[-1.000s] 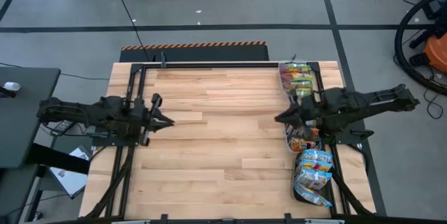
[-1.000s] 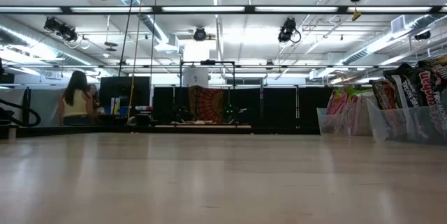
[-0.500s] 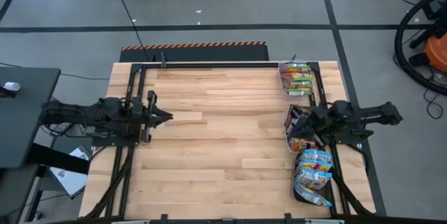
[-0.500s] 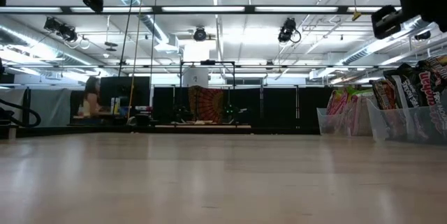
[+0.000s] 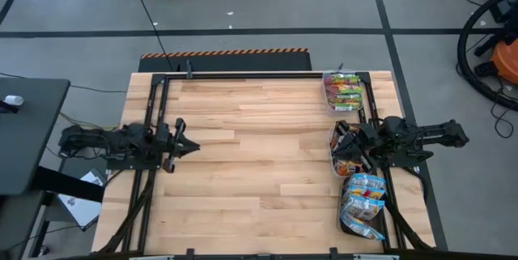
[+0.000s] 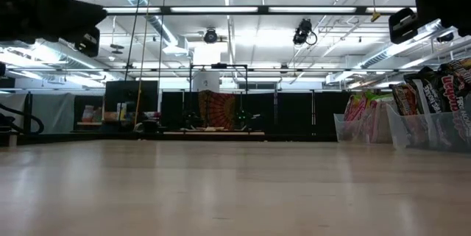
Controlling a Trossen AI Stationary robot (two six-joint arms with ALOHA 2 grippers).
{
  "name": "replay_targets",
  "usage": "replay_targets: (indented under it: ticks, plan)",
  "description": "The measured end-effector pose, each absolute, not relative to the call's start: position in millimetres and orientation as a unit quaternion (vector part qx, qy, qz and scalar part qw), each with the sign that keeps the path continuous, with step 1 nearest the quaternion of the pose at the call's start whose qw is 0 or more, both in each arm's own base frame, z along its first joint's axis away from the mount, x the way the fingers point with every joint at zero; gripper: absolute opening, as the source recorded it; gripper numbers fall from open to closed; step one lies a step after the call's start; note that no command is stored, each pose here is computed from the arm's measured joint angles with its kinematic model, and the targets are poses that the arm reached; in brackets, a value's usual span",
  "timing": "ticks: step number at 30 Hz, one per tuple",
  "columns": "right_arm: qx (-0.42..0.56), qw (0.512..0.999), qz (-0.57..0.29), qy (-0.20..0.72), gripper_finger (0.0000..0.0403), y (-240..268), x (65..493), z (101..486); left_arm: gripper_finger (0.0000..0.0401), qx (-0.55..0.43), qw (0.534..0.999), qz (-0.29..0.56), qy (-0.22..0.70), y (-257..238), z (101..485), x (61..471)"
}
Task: Sort Maruchan noodles
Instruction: Return to Home Position
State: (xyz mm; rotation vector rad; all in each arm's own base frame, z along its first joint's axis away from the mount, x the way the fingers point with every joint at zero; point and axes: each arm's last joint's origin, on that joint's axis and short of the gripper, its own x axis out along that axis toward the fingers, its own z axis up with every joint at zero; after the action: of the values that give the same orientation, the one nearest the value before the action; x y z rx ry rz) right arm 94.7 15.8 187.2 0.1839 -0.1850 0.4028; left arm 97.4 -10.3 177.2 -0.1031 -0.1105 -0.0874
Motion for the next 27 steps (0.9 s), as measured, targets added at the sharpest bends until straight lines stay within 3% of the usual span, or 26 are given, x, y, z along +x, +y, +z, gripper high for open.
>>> replay_targets:
  ticks: [27]
  plan:
    - [0.093,0.971,0.199,-0.091,0.0032,15.8,94.7,187.1,0.0041,-0.062,0.997,-0.047,-0.024,-10.7,171.4,98.5]
